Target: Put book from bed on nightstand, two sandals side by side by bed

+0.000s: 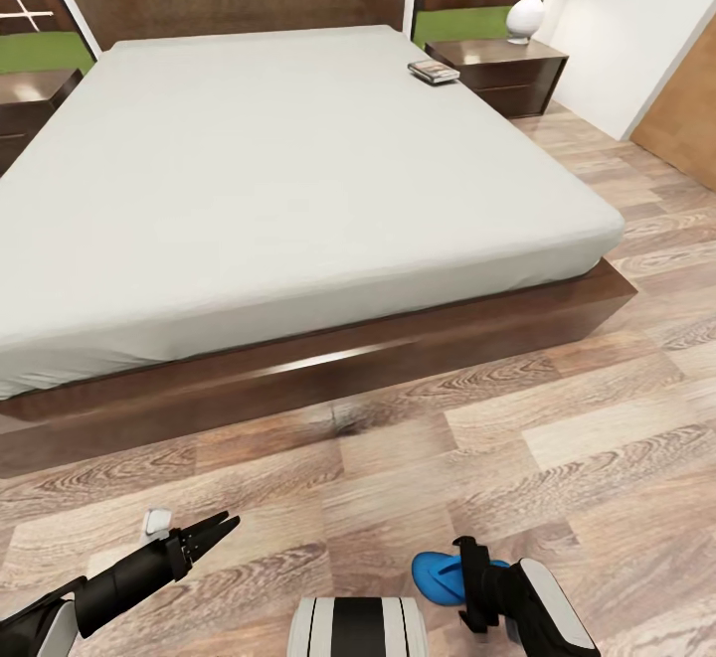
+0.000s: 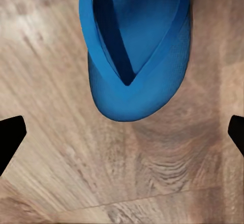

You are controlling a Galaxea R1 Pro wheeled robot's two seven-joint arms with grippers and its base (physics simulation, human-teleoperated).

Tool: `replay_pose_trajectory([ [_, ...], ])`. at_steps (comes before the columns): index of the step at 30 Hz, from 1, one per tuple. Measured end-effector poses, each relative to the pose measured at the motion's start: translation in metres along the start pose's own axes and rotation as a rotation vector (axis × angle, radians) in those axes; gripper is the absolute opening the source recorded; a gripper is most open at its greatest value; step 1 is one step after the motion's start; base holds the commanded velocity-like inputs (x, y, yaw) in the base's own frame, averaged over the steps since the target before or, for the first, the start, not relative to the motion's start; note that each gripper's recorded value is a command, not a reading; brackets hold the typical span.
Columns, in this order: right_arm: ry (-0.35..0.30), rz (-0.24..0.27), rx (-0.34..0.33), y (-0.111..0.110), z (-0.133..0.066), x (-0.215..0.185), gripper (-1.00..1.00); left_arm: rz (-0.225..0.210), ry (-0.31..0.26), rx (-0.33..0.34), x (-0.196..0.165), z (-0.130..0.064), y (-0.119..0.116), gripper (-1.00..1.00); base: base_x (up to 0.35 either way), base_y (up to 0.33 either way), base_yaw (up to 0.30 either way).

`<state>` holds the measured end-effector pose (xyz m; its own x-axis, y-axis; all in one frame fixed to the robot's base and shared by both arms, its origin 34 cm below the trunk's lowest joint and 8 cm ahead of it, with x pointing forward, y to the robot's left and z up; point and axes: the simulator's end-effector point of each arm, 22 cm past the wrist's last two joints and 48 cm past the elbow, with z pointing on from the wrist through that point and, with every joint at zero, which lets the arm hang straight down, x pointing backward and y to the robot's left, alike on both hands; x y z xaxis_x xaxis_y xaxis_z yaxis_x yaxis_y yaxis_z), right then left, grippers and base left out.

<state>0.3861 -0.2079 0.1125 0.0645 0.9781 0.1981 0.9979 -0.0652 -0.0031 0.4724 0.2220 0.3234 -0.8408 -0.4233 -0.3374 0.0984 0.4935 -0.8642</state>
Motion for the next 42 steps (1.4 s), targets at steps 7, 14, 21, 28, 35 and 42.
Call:
replay_pose_trajectory([
  [7,0.001,0.001,-0.007,-0.001,0.002,0.0,1.0,0.0,0.0,0.0,0.0,0.0,0.0,1.0,0.0,0.0,0.0],
  [14,-0.004,0.003,-0.011,0.001,0.001,-0.002,1.0,0.0,0.0,0.0,0.0,0.0,0.0,1.0,0.0,0.0,0.0],
  [21,-0.014,-0.003,-0.054,0.019,-0.006,-0.005,1.0,0.0,0.0,0.0,0.0,0.0,0.0,1.0,0.0,0.0,0.0],
  [28,-0.017,-0.017,-0.254,0.073,-0.021,-0.004,1.0,-0.001,0.001,0.0,0.0,0.0,0.0,1.0,0.0,0.0,0.0],
  [35,-0.018,-0.014,-0.261,0.073,-0.021,-0.003,1.0,-0.002,0.001,0.0,0.001,0.0,0.0,1.0,0.0,0.0,0.0],
  [42,-0.018,-0.012,-0.254,0.07,-0.019,-0.004,1.0,-0.002,0.001,0.0,0.001,0.0,0.0,1.0,0.0,0.0,0.0],
])
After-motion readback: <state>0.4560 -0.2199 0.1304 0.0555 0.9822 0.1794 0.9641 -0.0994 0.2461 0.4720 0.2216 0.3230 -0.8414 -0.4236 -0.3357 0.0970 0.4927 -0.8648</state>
